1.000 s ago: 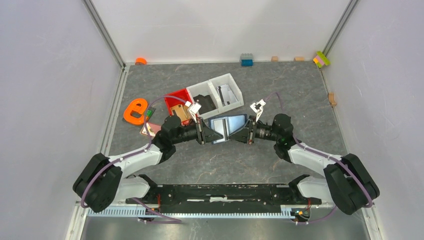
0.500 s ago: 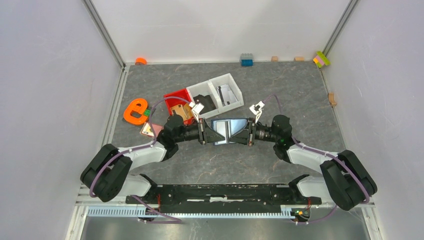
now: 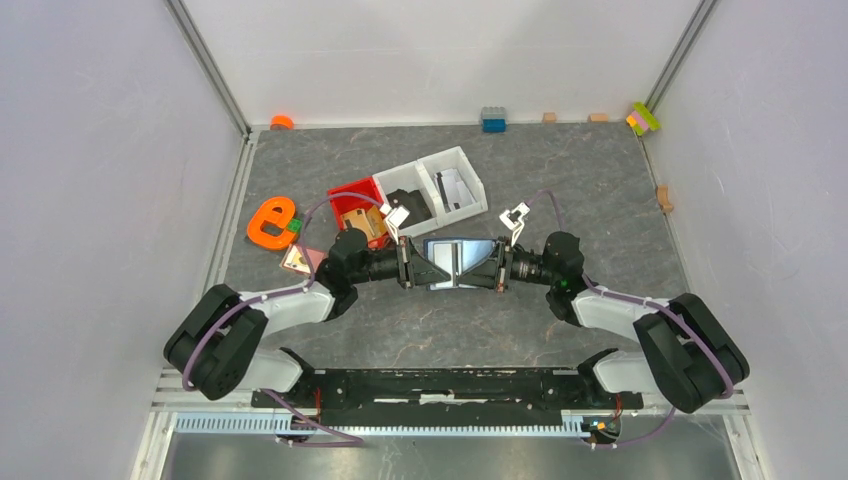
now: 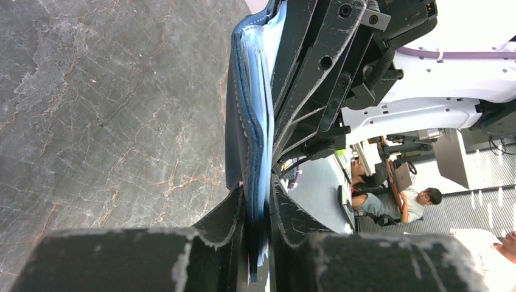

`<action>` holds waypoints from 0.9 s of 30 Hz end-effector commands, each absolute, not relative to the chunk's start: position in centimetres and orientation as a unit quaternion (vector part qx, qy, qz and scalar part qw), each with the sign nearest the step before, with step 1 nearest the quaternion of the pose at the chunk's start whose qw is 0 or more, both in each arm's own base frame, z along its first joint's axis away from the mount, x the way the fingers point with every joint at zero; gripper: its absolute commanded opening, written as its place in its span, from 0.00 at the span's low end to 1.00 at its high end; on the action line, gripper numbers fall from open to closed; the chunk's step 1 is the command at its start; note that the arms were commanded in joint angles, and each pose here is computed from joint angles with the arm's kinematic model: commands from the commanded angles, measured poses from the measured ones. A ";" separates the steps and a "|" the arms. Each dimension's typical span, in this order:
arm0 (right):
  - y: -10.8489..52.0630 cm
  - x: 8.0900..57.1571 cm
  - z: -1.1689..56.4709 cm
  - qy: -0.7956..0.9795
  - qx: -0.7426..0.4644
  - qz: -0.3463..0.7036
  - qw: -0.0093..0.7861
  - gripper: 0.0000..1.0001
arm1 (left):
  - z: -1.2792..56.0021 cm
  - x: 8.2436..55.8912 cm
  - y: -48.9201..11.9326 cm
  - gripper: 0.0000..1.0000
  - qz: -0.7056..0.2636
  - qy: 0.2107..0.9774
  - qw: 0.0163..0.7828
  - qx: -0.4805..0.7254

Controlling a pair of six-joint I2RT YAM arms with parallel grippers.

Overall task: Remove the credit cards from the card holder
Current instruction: Remove the credit card from the card holder.

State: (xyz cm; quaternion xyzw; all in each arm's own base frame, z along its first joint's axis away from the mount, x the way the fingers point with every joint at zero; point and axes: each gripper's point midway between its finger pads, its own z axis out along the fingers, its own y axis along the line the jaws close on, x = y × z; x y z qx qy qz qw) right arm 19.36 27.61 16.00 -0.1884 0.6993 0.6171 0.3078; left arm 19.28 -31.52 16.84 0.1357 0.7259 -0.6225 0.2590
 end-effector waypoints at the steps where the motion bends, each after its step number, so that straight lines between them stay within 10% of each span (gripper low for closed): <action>1: 29.2 17.8 19.7 0.638 -0.249 0.650 0.330 0.00 | 21.2 17.9 -33.5 0.07 -0.666 0.674 0.261 0.187; 10: 27.7 19.6 18.9 0.660 -0.209 0.631 0.351 0.00 | 21.9 18.4 -32.4 0.36 -0.672 0.664 0.275 0.179; 27: 26.9 20.2 18.8 0.665 -0.197 0.626 0.356 0.00 | 23.2 19.3 -30.0 0.23 -0.673 0.646 0.328 0.149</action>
